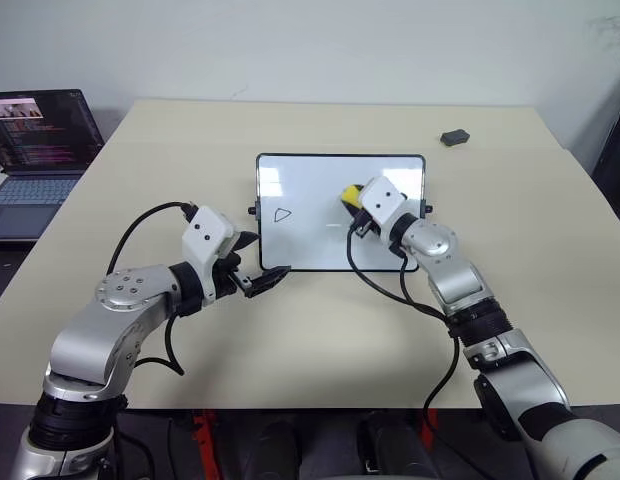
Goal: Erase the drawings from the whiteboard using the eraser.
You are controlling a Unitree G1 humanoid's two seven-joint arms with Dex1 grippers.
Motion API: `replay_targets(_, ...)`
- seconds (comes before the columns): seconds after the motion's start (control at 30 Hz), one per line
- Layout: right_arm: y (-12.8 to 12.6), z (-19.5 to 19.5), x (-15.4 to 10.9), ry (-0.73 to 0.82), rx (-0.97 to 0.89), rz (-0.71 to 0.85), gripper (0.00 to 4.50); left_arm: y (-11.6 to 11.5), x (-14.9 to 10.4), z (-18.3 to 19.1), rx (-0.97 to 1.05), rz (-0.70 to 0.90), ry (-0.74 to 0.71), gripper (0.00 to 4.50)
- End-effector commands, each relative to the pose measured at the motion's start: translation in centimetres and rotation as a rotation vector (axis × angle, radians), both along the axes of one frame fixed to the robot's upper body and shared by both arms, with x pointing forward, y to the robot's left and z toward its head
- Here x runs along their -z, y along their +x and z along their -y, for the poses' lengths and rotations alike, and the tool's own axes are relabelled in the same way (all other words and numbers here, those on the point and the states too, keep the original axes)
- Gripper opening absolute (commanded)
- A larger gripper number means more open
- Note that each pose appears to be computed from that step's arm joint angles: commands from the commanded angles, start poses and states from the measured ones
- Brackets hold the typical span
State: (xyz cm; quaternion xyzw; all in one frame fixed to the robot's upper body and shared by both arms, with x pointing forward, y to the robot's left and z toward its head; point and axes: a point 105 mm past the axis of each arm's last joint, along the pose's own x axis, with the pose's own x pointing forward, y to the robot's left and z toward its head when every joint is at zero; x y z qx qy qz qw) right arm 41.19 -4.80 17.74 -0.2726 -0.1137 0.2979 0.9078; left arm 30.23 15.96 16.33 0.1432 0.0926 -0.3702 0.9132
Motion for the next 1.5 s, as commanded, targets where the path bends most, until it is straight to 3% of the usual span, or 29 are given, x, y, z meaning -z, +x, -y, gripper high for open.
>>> replay_targets(0.03, 0.3, 0.5, -0.5, 0.014, 0.022, 0.015, 1.15, -0.3, -1.0, 0.6, 0.031, 0.043, 0.001, 4.50)
replay_targets(0.33, -3.2, -0.6, 5.8, -0.155, -0.150, -0.203, 1.15, -0.3, -0.9, 0.5, 0.026, 0.038, 0.001, 4.50)
replay_targets(0.63, -2.4, -0.3, 3.2, -0.087, -0.107, -0.127, 1.15, -0.3, -0.9, 0.6, 0.028, 0.038, -0.002, 4.50)
replay_targets(0.9, -3.8, 1.0, -1.5, 0.171, -0.134, -0.048, 1.15, 0.5, -1.3, -1.1, -0.110, 0.079, -0.063, 4.50)
replay_targets(1.17, -5.6, 3.5, -0.6, 0.254, -0.087, -0.088, 1.15, 0.5, -1.1, -3.1, -0.247, 0.088, -0.142, 4.50)
replay_targets(1.5, -8.3, 4.2, 1.6, 0.245, -0.063, -0.088, 1.15, 0.1, -0.7, -6.1, -0.414, 0.110, -0.184, 4.50)
